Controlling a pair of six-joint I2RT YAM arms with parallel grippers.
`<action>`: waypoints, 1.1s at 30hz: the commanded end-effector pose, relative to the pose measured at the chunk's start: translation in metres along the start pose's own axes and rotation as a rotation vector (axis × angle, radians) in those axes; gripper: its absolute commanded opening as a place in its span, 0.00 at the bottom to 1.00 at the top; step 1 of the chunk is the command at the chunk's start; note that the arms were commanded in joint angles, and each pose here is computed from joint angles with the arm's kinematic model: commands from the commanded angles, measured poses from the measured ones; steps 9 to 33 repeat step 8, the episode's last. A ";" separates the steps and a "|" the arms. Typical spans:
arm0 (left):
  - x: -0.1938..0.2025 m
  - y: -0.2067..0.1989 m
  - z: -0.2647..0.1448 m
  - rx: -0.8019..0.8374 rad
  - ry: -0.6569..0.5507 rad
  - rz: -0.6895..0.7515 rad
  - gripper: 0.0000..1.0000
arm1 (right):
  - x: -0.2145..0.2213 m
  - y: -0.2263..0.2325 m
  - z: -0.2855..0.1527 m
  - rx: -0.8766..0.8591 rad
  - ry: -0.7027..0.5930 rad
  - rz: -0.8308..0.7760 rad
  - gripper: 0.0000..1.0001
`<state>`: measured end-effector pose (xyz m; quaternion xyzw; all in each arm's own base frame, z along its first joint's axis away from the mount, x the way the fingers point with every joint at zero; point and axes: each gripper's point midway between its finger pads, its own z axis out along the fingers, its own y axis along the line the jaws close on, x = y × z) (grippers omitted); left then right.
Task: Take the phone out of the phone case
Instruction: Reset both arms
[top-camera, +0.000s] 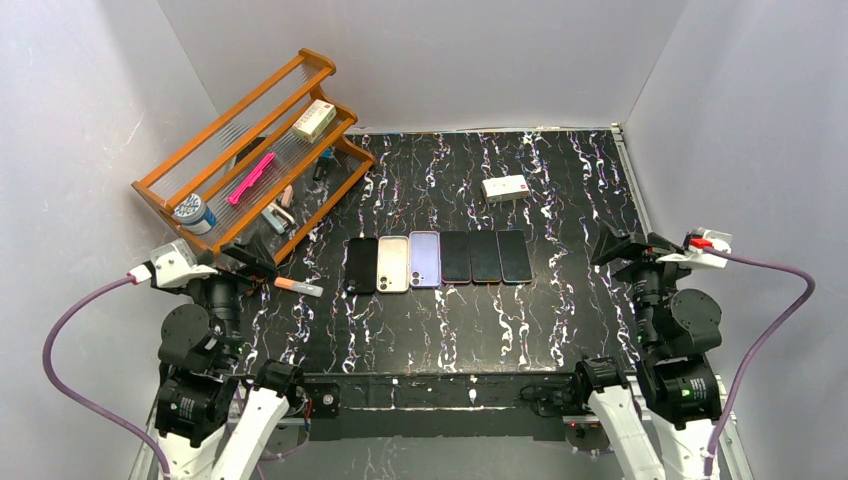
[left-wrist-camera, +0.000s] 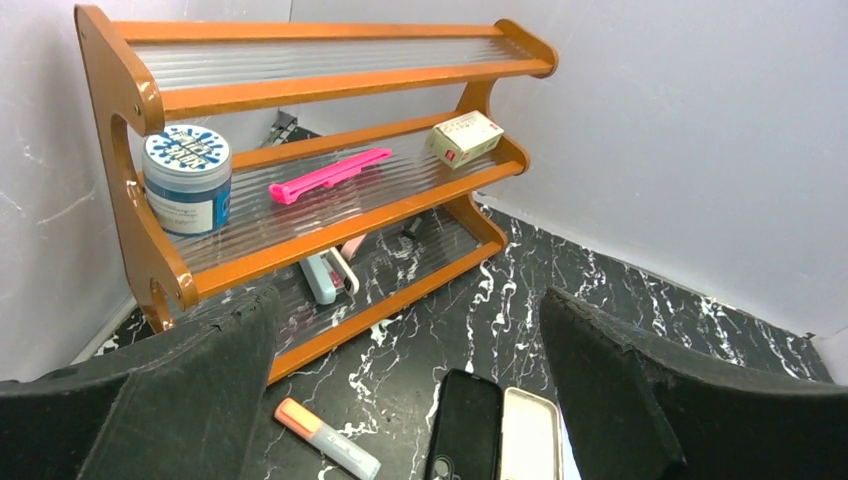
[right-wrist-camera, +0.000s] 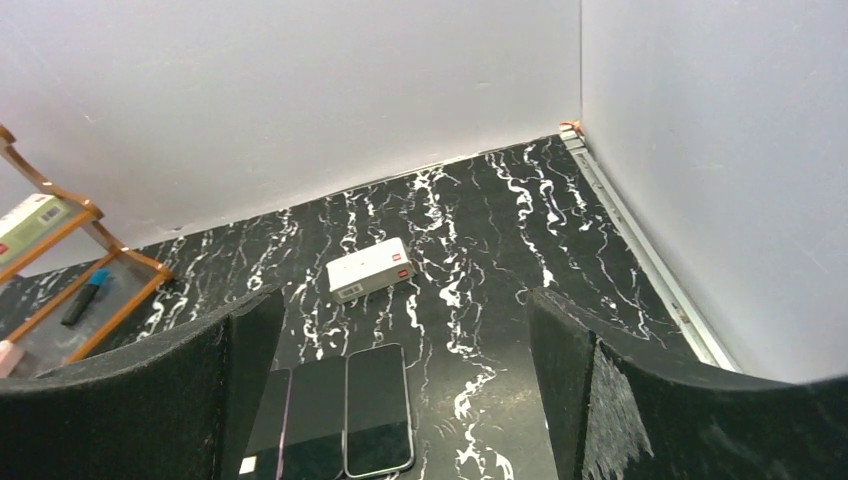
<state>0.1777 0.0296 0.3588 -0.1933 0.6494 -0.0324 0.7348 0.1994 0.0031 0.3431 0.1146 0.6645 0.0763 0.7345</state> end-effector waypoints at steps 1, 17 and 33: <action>0.004 0.005 0.004 -0.032 -0.017 -0.014 0.98 | -0.012 -0.010 0.001 0.049 -0.063 -0.040 0.99; 0.012 0.006 0.010 -0.047 -0.005 -0.004 0.98 | -0.006 -0.014 -0.001 0.054 -0.076 -0.046 0.99; 0.012 0.006 0.010 -0.047 -0.005 -0.004 0.98 | -0.006 -0.014 -0.001 0.054 -0.076 -0.046 0.99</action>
